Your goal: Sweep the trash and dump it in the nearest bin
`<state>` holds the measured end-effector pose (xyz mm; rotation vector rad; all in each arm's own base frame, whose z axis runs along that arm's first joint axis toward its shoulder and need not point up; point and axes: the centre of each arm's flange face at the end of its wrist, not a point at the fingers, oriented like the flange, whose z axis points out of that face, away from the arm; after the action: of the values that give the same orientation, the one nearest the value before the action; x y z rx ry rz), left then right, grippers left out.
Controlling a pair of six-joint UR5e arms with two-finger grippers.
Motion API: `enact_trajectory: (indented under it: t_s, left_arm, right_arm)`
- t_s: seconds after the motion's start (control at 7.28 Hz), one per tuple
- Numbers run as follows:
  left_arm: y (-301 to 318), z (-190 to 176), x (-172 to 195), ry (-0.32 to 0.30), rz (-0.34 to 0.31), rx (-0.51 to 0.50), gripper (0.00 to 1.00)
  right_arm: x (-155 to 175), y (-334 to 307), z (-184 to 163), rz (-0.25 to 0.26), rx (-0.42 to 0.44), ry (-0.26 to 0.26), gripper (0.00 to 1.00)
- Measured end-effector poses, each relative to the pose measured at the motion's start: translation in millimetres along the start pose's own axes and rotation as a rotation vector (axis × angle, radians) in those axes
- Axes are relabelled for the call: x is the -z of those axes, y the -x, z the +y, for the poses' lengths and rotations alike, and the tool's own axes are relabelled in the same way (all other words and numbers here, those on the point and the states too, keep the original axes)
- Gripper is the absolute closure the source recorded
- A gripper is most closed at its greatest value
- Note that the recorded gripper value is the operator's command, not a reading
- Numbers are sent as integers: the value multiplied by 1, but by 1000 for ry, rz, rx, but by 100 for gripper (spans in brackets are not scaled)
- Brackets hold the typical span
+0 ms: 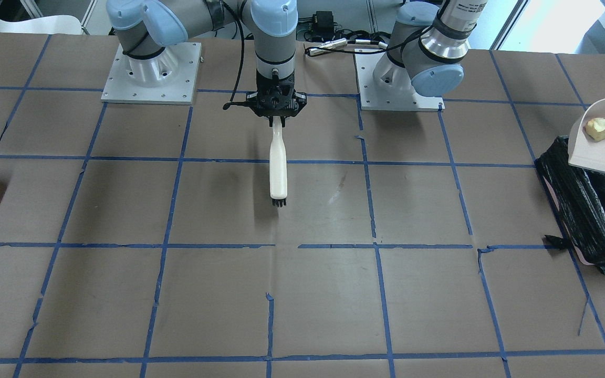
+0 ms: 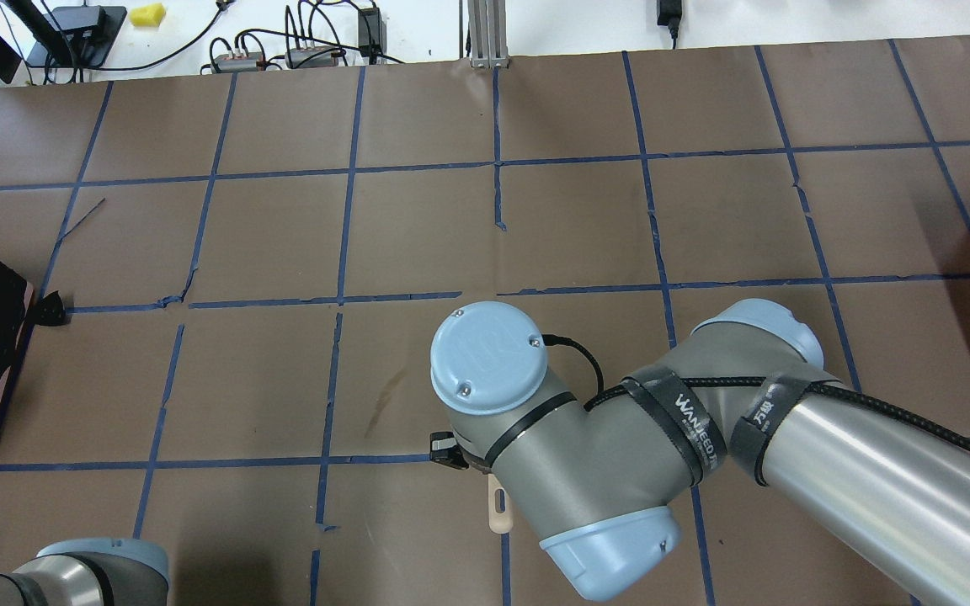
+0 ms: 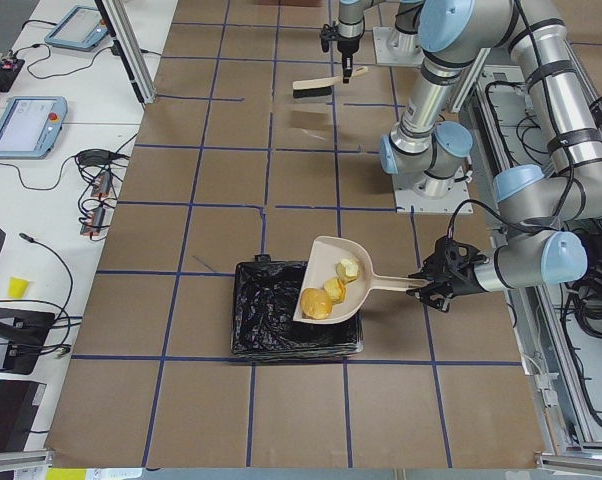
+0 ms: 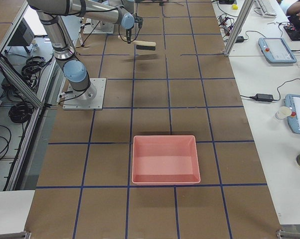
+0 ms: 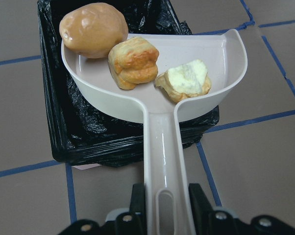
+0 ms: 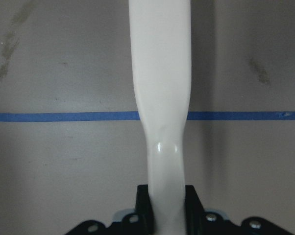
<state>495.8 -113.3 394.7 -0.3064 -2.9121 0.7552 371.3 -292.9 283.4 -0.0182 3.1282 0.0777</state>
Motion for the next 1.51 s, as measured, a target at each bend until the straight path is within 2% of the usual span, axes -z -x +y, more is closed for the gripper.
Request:
enact_trajectory:
  t_s: [0.55,1.1,1.51]
  left_arm:
    - [17,-39,20,67,-18,-58,98]
    - [19,-40,27,169,-11,-51,97]
    - [22,-43,33,195,-32,-65,97]
  right_arm:
    - [-1,0,-1,-5,-3,3,91]
    - [-4,0,0,-3,1,11,91]
    - [-20,-6,15,11,7,35,91]
